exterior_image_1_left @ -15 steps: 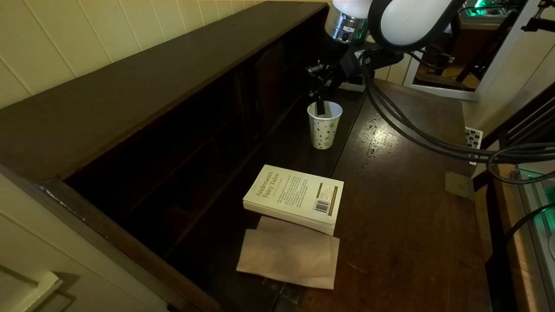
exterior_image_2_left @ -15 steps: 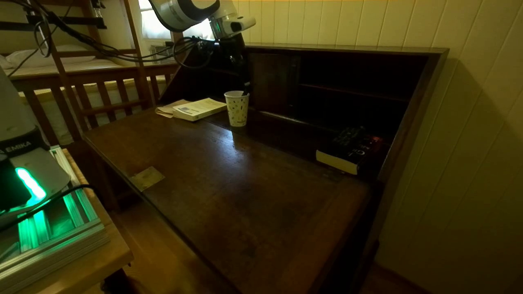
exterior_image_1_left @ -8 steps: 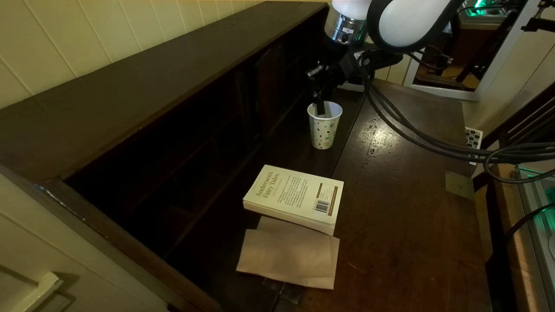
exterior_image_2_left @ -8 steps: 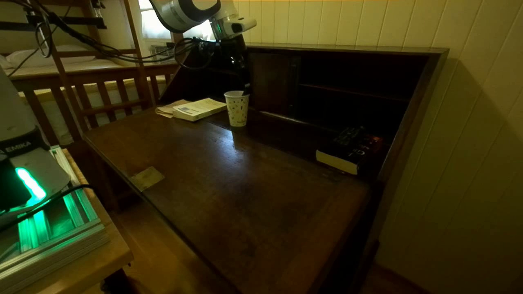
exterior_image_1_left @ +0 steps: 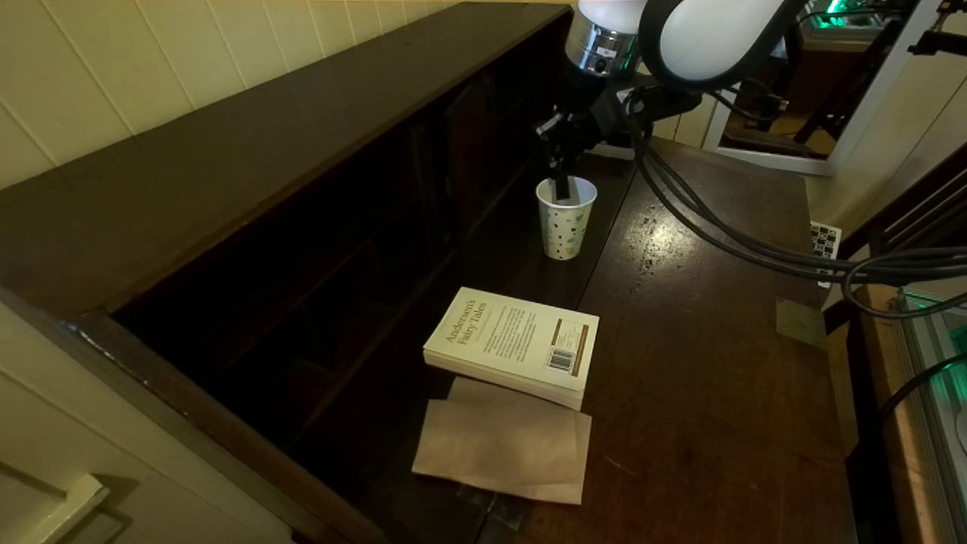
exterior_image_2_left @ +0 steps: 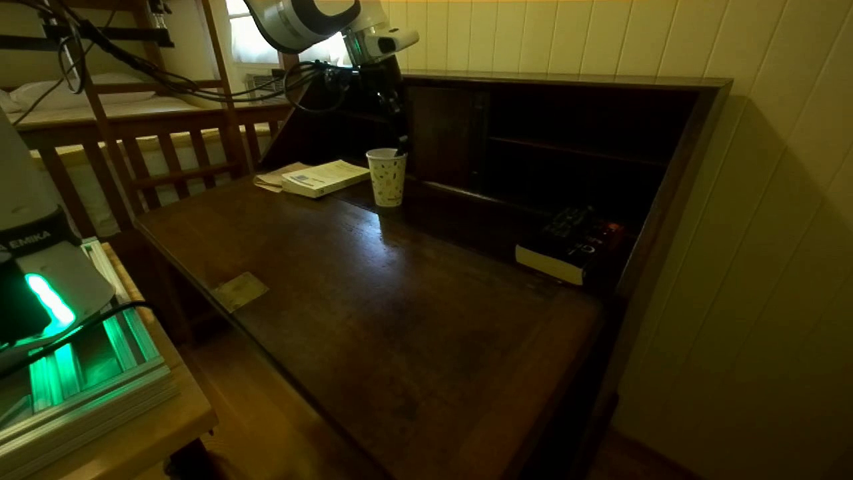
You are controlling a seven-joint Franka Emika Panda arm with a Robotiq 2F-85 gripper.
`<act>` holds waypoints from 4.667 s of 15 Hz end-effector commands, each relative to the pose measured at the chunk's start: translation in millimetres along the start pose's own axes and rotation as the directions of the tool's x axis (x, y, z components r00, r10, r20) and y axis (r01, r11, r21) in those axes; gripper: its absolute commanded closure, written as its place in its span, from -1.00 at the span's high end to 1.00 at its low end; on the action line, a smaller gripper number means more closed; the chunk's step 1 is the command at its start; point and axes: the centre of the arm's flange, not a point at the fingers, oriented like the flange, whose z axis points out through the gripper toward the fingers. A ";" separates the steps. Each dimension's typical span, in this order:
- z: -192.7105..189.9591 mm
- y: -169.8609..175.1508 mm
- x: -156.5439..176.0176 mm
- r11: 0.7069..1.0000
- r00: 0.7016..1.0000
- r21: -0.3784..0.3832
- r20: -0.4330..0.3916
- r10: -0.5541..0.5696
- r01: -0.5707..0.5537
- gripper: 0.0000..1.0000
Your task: Remove the marker from the paper cup, put it on the top part of the desk, open the top middle cabinet door, put the paper cup inside the cabinet and close the cabinet door
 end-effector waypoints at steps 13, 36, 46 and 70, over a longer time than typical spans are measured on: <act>-41.8 1.6 29.2 0.994 0.995 0.046 -0.008 0.101 -0.100 -0.89; -182.3 39.3 101.8 0.999 0.946 0.010 -0.323 0.041 -0.040 -0.89; -174.0 26.9 127.7 0.989 0.802 0.138 -0.584 0.125 -0.054 -0.89; -162.1 22.5 153.4 0.996 0.707 0.062 -0.702 0.087 -0.061 -0.89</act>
